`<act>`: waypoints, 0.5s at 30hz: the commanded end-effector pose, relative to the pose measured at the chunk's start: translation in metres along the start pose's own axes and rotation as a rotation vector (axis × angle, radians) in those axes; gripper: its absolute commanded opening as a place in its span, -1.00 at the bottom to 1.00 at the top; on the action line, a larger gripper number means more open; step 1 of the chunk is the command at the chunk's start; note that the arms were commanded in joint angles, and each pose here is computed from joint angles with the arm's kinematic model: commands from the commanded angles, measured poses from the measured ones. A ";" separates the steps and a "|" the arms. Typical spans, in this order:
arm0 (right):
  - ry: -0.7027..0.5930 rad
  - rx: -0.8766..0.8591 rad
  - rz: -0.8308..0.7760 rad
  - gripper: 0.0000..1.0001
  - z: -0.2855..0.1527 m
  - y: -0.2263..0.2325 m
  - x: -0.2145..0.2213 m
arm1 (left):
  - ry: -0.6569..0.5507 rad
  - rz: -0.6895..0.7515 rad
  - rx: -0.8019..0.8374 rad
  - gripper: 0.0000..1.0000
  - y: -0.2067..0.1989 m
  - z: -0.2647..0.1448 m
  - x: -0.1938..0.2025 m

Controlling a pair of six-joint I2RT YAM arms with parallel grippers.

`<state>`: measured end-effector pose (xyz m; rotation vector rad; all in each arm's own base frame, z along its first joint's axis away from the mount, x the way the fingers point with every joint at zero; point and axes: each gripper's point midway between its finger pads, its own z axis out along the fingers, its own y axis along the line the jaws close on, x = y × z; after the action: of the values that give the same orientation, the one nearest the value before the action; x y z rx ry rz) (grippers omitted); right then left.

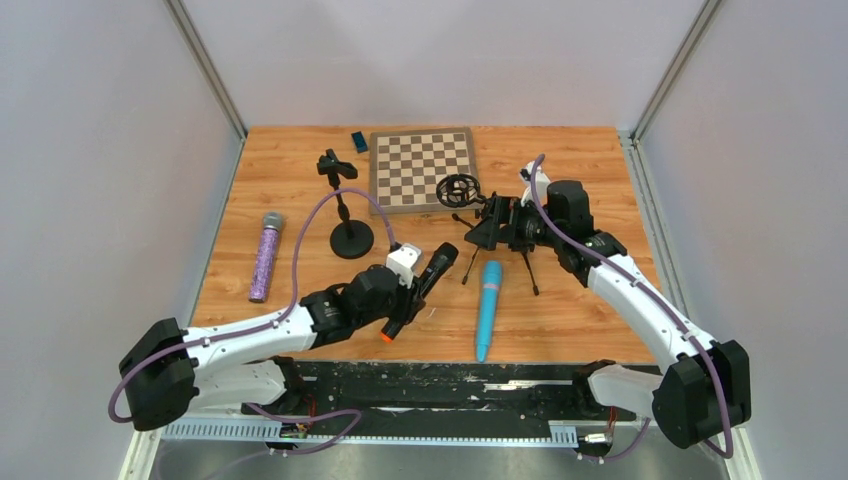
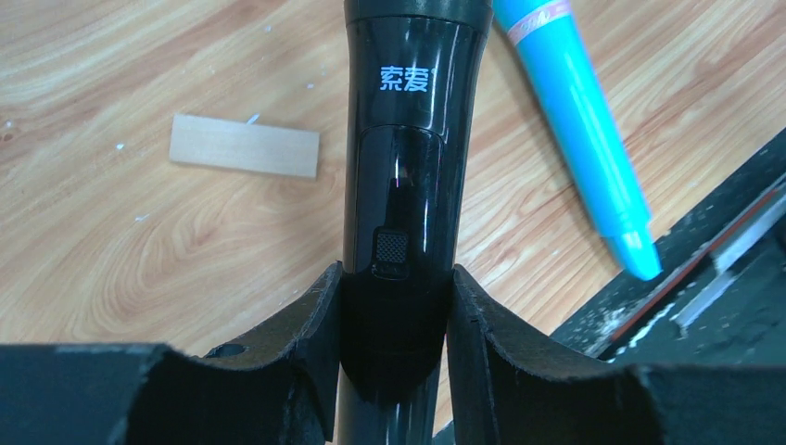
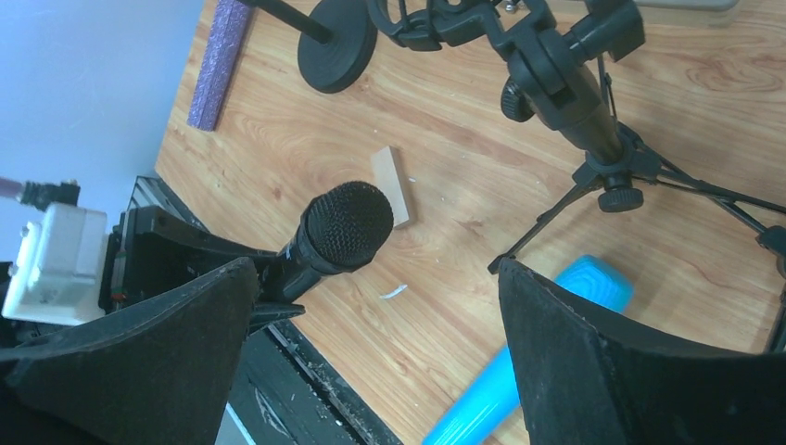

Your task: Attach the microphones to the stand

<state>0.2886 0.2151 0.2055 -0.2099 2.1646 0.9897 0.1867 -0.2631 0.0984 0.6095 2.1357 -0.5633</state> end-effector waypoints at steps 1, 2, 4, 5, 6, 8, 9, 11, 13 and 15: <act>-0.044 -0.091 -0.054 1.00 -0.005 0.023 -0.018 | -0.123 -0.172 0.084 -1.00 -0.017 -0.004 -0.055; -0.046 -0.101 -0.053 1.00 -0.005 0.025 -0.018 | -0.142 -0.198 0.087 -1.00 -0.012 -0.003 -0.061; -0.051 -0.121 -0.052 1.00 -0.006 0.029 -0.018 | -0.149 -0.242 0.161 -1.00 -0.018 -0.006 -0.065; -0.052 -0.128 -0.054 1.00 -0.006 0.031 -0.017 | -0.154 -0.260 0.177 -1.00 -0.018 -0.007 -0.064; -0.055 -0.131 -0.059 1.00 -0.006 0.032 -0.017 | -0.175 -0.273 0.204 -1.00 -0.020 -0.009 -0.071; -0.065 -0.141 -0.069 1.00 -0.006 0.038 -0.015 | -0.210 -0.305 0.228 -1.00 -0.018 -0.014 -0.077; -0.065 -0.155 -0.072 1.00 -0.005 0.043 -0.013 | -0.221 -0.327 0.237 -1.00 -0.017 -0.016 -0.078; -0.063 -0.194 -0.071 1.00 -0.003 0.054 -0.009 | -0.254 -0.361 0.263 -1.00 -0.016 -0.022 -0.083; -0.059 -0.241 -0.060 1.00 0.000 0.066 -0.005 | -0.294 -0.390 0.279 -1.00 -0.013 -0.028 -0.088; -0.044 -0.281 -0.029 1.00 0.006 0.074 0.002 | -0.342 -0.417 0.308 -1.00 -0.012 -0.036 -0.094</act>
<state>0.2686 0.2498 0.2251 -0.3315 2.0662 1.1361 0.2079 -0.2654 0.1473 0.2802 2.0521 -0.9604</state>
